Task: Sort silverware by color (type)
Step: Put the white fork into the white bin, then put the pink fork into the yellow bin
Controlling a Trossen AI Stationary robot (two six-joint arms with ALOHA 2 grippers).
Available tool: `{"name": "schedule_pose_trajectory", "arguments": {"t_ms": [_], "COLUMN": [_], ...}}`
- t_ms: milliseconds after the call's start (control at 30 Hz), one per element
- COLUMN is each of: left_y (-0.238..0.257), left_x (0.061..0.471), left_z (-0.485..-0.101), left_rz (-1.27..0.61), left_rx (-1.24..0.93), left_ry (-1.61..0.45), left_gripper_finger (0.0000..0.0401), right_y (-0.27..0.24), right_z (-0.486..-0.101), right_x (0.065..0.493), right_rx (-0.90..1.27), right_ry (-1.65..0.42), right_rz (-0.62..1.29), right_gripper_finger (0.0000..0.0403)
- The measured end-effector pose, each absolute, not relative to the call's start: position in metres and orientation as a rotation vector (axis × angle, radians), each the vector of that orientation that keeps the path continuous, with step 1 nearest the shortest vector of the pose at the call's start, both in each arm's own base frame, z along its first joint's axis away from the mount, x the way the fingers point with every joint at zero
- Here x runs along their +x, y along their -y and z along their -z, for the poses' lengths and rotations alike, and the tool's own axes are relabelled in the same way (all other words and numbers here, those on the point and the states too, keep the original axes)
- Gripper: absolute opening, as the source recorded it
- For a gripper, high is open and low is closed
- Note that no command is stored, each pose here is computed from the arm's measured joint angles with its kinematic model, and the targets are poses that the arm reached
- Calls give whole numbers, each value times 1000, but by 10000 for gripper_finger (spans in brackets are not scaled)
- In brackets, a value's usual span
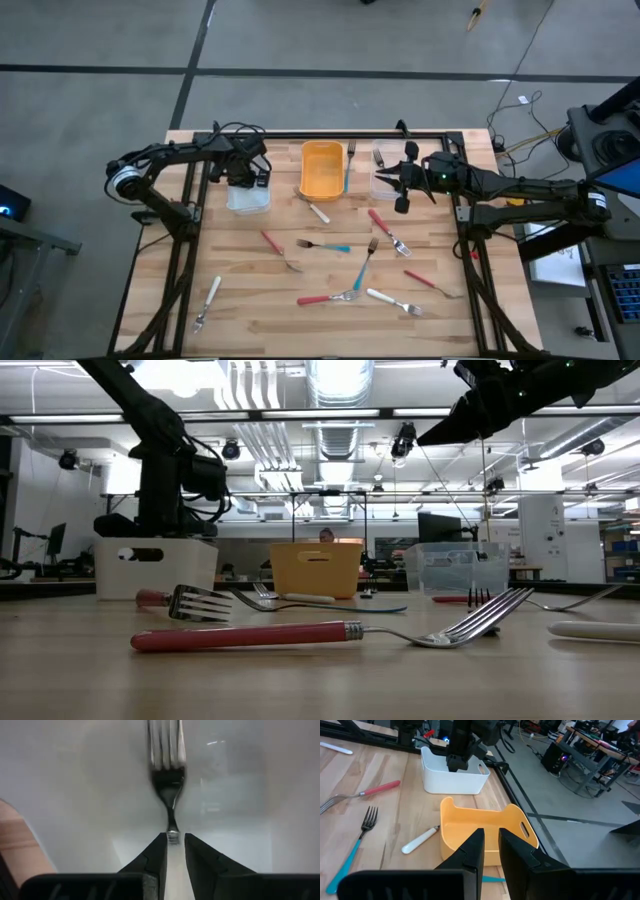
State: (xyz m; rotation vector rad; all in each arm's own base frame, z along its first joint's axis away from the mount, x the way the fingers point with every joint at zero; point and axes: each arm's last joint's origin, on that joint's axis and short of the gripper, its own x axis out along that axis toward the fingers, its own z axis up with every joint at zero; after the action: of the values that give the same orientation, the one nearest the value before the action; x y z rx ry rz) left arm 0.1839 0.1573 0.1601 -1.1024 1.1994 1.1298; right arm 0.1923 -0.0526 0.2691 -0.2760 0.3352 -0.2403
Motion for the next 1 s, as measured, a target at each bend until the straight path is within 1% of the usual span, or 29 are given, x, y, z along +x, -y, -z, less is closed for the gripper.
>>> {"name": "schedule_pose_trajectory", "arguments": {"t_ms": [200, 367, 567, 767, 900, 1000], "left_y": [-156, -146, -116, -65, -31, -9], "left_x": [184, 186, 192, 205, 213, 218], "left_z": [-163, -179, -211, -238, -251, -256], "left_rz": [-1115, -1052, -958, -873, -764, -659], "left_rx": [-1088, -1013, -768, -499, -377, -292], "left_ry": [-1192, -1148, -1050, -891, -769, -718], "left_gripper_finger": [52, 52, 52, 52, 52, 52], "right_y": [53, 53, 53, 53, 54, 56], "right_z": [-269, -269, -271, -270, -262, -255], "right_x": [192, 192, 193, 196, 202, 207], "right_rx": [-276, -268, -196, -16, 98, 169], "right_ry": [-335, -332, -302, -278, -304, -331], "right_rz": [240, 242, 257, 282, 292, 297], "right_gripper_finger": [47, 47, 47, 47, 47, 47]}}
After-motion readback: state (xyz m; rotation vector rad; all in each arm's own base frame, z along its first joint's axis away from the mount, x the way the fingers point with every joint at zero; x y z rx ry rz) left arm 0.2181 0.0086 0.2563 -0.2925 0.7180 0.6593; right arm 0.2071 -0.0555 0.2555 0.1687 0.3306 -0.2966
